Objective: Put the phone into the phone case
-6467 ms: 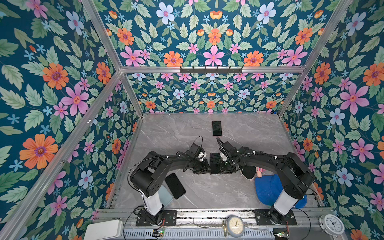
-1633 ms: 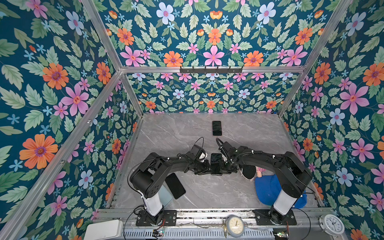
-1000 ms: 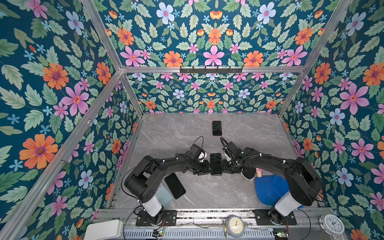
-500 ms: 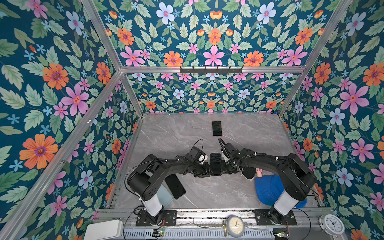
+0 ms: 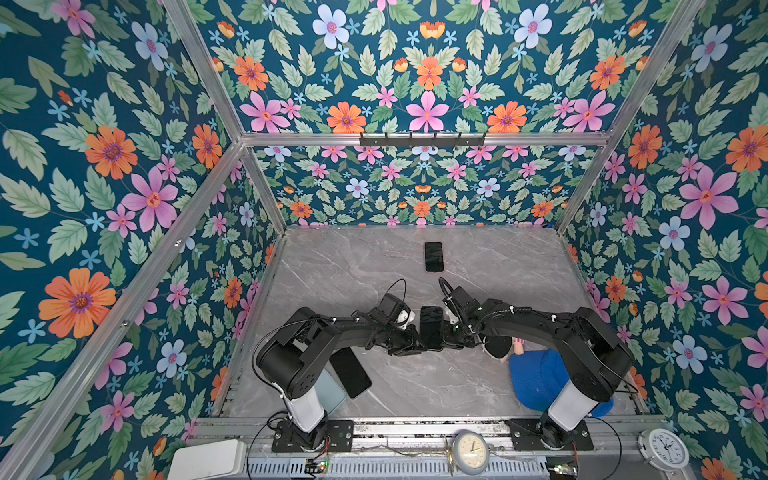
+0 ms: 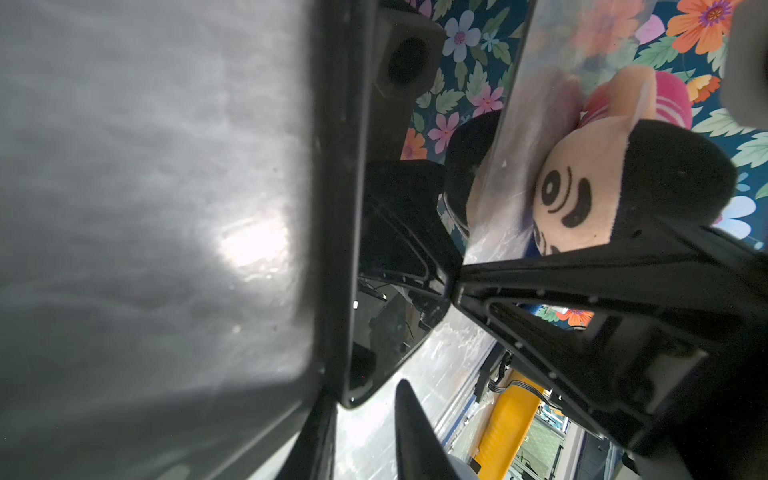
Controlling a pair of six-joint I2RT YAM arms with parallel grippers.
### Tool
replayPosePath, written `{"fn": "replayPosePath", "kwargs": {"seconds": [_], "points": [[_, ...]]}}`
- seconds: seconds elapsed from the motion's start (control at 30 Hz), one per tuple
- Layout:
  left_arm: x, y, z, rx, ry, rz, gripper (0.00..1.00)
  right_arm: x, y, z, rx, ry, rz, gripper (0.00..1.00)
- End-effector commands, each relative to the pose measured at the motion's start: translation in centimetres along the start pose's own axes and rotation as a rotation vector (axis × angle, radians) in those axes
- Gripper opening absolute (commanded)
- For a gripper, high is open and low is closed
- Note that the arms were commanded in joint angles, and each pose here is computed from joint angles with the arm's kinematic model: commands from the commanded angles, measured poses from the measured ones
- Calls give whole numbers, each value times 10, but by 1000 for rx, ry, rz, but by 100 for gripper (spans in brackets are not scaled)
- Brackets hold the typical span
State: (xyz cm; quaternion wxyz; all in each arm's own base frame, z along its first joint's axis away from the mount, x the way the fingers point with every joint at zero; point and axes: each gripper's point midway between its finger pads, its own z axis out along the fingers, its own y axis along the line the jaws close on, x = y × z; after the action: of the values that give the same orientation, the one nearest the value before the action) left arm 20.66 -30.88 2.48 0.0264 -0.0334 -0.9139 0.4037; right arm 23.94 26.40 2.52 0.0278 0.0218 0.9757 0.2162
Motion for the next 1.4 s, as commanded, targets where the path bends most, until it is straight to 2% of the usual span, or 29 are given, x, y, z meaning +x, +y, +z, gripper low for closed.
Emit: {"fn": "replayPosePath", "kwargs": {"seconds": [0.0,0.1,0.27,0.3,0.47,0.73,0.97,1.37], "points": [[-7,-8,2,33,-23,28,26,12,7,10,-34,63,12,6],[-6,-8,1,34,-27,32,26,10,4,7,13,57,3,6],[-5,-4,-10,6,-37,45,29,-3,-4,-22,94,-23,-29,9],[-7,-2,-14,-4,-45,47,30,-10,1,-35,72,-59,-37,12],[-22,7,-34,-71,-73,72,39,-48,-1,-51,53,-125,-54,17],[-66,8,-45,-72,-104,106,46,-86,4,-31,33,-100,-36,19],[-72,5,-31,-30,-62,99,45,-90,4,-17,-29,-50,19,29],[-37,11,-23,32,-28,24,42,-50,6,-1,-97,27,76,30]]}}
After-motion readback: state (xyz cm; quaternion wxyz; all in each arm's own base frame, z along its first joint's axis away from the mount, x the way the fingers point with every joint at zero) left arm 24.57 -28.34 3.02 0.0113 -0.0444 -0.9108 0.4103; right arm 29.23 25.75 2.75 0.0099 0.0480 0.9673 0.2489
